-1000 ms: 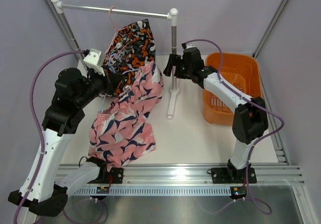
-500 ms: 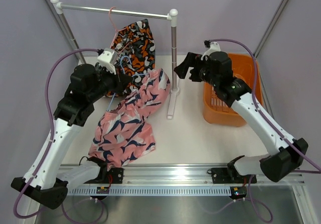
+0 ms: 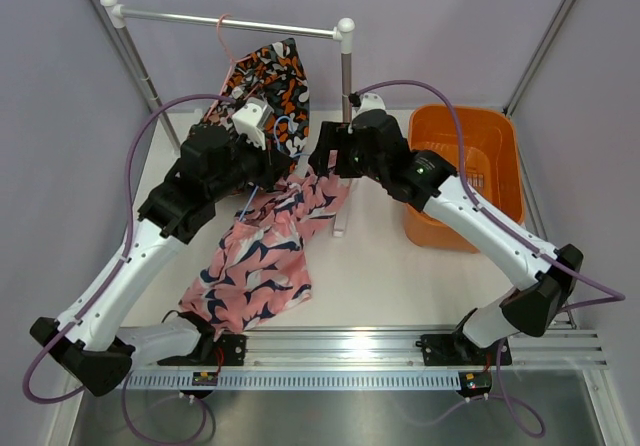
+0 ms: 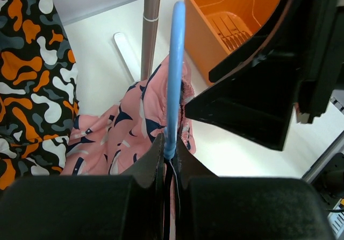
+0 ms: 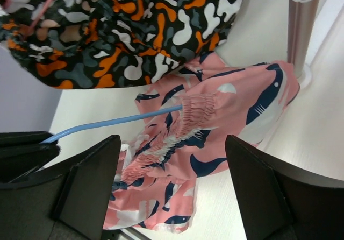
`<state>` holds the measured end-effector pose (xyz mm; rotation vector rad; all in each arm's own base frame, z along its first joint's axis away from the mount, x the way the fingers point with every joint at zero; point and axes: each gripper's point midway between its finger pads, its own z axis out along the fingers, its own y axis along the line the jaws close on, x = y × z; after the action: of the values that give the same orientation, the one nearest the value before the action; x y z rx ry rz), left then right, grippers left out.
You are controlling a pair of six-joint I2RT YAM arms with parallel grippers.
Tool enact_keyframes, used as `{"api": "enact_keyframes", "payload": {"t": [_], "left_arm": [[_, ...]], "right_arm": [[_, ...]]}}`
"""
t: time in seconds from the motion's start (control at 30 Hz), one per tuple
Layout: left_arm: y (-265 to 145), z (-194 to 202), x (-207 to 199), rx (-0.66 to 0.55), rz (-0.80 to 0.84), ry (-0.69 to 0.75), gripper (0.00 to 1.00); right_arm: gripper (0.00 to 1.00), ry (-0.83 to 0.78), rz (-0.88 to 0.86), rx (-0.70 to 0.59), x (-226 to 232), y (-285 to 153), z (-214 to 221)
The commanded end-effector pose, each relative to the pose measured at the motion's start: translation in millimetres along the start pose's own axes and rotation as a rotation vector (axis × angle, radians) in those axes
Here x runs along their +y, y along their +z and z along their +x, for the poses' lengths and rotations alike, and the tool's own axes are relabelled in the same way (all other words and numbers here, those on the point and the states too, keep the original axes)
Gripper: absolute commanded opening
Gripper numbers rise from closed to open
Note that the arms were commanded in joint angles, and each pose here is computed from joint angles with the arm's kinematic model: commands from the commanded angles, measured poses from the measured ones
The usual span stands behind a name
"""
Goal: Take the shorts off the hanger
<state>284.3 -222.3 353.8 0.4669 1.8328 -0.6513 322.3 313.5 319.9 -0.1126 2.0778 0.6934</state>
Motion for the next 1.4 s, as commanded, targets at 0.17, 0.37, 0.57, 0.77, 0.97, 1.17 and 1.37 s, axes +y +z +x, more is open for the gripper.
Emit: {"api": "enact_keyframes", "payload": {"t": [0.17,0.37,0.57,0.77,0.97,1.17,1.37], "left_arm": [[-10,-46,-3,-0.156,-0.029,0.033,0.00],[-12,-45,-5,-0.148,-0.018,0.033,0.00],[-17,-46,-4,-0.156,-0.024,0.041,0.00],[-17,-44,-7,-0.139,-0.005,0.046,0.00],[-16,-42,-11,-0.124,0.017,0.051,0.00],[-15,-42,-13,-0.122,0.027,0.053,0.00],[-16,-45,-14,-0.128,0.031,0.057,0.00]], "right_arm": [[0.81,0.000,0.164,-0.012,-21,5,4],[0.77,-0.020,0.224,-0.037,-29,9,-5],[0.53,-0.036,0.292,-0.039,-39,15,-7],[0.45,-0.034,0.283,-0.033,-33,19,-11],[0.51,-0.038,0.257,-0.011,-23,30,-12],[0.43,-0.038,0.256,0.023,-23,38,-3],[0.29,-0.038,0.258,0.045,-27,40,7]]}}
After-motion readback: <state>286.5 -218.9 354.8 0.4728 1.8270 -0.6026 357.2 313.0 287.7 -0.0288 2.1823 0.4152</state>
